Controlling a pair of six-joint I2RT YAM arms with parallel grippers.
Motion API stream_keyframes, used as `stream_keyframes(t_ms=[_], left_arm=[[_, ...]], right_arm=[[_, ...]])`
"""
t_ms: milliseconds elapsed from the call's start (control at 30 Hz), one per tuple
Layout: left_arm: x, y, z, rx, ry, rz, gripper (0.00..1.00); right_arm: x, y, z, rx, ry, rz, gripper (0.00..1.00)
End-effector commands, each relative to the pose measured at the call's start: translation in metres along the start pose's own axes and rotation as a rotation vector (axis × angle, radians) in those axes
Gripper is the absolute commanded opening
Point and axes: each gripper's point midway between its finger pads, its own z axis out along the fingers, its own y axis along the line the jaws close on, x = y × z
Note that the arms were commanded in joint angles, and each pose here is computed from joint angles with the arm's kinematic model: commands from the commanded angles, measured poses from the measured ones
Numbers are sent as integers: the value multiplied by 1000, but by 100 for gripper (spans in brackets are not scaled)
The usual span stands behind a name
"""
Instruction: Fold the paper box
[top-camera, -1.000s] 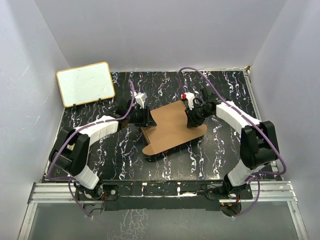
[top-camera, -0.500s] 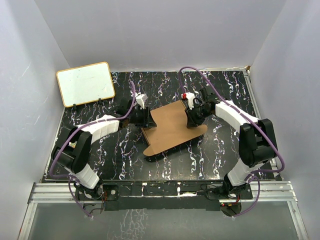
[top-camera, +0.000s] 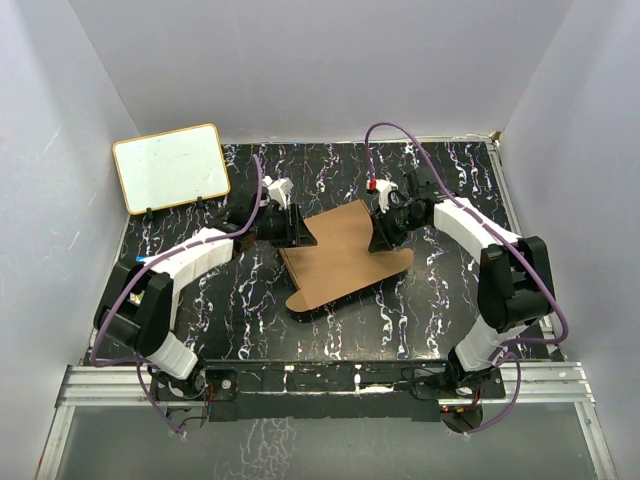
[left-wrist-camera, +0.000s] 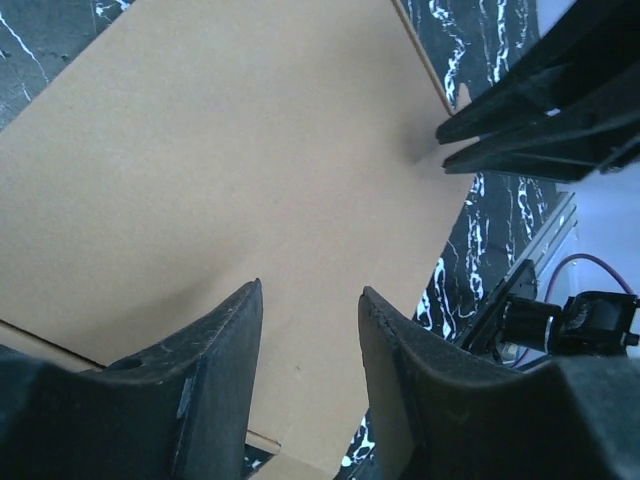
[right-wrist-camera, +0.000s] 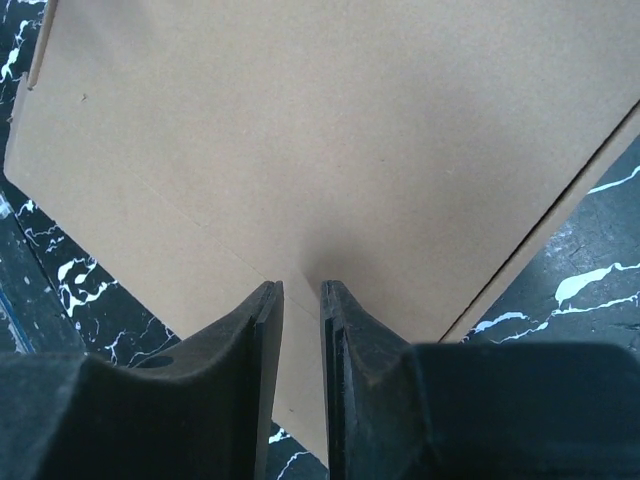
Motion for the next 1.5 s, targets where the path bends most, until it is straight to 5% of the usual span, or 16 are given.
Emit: stream_keyframes(t_ms=[0,267,633,900,1133,1467], left_arm=[[9,-14,-18,54,-13,-26,41],[46,10,-12,29,18,-105,41],[35,6,-23,-3,-15,-56,43],[27,7,-44,-38,-116,10,61],[37,27,-51,-79,-215,-71,89],[52,37,-42,24,-211,-274,91]], right_arm=[[-13,-12,4,2,-45,17,28],[5,-27,16,16,4,72,28],[-41,-6,-35,-90,-213,28,35],[-28,-50,-35,-37,-242,204,63],[-11,-66,-10,-95,-198,331,63],[9,-87,-15,-151,-245,493,45]])
